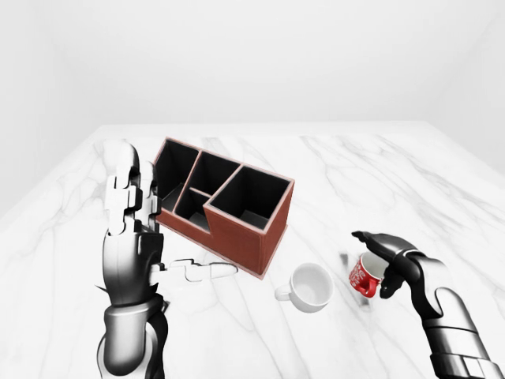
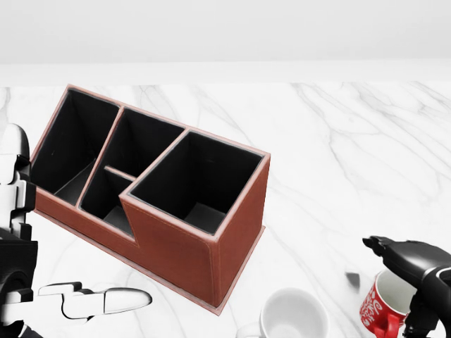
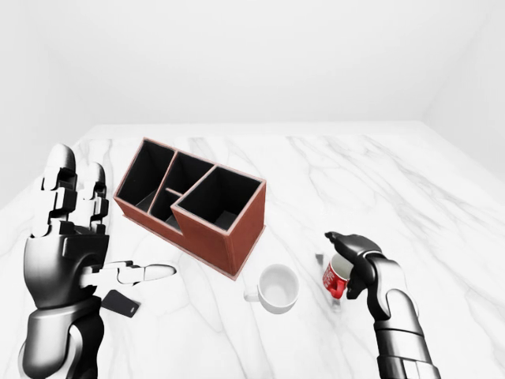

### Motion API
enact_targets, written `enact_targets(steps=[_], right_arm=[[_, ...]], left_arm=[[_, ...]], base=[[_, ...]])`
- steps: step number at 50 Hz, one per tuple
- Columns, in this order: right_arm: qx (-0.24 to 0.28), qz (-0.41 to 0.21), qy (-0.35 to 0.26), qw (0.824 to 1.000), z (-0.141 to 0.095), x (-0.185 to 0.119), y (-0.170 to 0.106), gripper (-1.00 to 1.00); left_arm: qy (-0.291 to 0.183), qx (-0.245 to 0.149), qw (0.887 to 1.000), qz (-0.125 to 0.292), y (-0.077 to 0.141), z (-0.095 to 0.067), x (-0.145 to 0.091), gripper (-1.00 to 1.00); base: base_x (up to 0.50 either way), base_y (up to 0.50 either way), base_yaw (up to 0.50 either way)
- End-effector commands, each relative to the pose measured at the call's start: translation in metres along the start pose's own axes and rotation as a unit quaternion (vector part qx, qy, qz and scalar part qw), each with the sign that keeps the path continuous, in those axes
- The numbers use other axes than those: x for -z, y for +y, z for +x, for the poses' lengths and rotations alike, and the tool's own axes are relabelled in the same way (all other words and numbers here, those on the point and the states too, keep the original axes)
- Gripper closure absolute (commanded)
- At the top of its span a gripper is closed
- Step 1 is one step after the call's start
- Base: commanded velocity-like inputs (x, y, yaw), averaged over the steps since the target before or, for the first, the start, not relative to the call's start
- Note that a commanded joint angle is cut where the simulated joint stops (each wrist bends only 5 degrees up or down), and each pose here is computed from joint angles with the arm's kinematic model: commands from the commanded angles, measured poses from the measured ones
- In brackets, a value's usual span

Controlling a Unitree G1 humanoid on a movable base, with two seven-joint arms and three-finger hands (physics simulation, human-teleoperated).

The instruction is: Pick up the red mug and place it to the right of the caddy.

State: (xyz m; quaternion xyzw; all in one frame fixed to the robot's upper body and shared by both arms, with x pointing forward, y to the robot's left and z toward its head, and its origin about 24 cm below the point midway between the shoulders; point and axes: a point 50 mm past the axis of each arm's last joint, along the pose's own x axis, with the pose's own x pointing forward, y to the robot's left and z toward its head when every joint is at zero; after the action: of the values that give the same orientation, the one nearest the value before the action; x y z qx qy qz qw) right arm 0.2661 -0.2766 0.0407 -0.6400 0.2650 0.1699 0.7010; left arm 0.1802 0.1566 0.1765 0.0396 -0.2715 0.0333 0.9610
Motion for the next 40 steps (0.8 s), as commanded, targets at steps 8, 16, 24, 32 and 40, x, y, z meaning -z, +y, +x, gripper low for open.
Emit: enact_targets(steps=[8,16,24,32,40], right_arm=[[-0.037,0.004,0.009,0.999,-0.001,0.005,0.011,1.0],[-0.012,0.009,0.009,1.0,-0.009,0.007,0.003,1.0],[0.017,0.015,0.009,1.0,-0.018,0.011,-0.007,1.0],[0.081,0.026,0.001,0.996,-0.036,0.014,-0.031,1.0],[0.154,0.025,-0.028,0.987,-0.05,0.006,-0.067,1.0]], left_arm=[[0.028,-0.001,1.0,-0.004,-0.003,0.004,0.016,-1.0],[0.024,-0.001,1.0,-0.005,-0.002,0.003,0.014,-1.0],[0.022,-0.001,1.0,-0.006,-0.002,0.002,0.012,-1.0],[0.021,-0.001,1.0,-0.006,-0.003,0.003,0.012,-1.0],[0.022,0.0,1.0,-0.006,-0.003,0.003,0.012,-1.0]], base=[[0.0,0.0,0.0],[0.0,0.0,0.0],[0.0,0.0,0.0],[0.0,0.0,0.0],[0.0,0.0,0.0]])
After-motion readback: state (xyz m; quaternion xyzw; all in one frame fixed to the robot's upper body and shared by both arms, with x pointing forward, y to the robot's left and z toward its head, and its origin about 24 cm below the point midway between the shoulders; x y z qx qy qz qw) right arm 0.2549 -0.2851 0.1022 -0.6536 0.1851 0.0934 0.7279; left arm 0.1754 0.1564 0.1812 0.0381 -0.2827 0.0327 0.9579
